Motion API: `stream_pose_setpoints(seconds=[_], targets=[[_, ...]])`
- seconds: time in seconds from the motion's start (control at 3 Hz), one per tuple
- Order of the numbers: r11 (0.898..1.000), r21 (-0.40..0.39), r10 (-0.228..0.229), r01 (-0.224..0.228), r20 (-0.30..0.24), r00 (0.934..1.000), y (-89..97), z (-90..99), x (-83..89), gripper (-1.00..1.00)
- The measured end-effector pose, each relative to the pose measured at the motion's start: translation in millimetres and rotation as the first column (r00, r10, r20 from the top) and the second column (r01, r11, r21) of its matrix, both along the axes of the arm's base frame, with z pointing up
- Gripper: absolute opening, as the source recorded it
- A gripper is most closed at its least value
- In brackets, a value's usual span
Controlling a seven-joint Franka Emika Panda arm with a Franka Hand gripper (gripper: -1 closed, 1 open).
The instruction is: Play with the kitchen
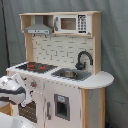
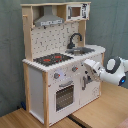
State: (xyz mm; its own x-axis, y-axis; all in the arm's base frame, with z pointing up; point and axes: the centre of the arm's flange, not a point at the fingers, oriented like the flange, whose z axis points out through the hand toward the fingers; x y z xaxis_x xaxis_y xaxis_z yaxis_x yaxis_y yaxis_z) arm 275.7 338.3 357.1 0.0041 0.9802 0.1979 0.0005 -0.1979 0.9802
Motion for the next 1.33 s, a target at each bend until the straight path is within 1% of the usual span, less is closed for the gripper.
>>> stream_pose_setpoints(seconds=[1.0, 1.33], targets=[[0.997, -0.044, 0.068, -0.068, 0.000, 0.9977, -16.3, -16.9, 14.1, 1.00], [0.994, -0.050, 0.093, -0.092, 0.002, 0.9957, -13.4, -22.6, 21.6, 1.00]])
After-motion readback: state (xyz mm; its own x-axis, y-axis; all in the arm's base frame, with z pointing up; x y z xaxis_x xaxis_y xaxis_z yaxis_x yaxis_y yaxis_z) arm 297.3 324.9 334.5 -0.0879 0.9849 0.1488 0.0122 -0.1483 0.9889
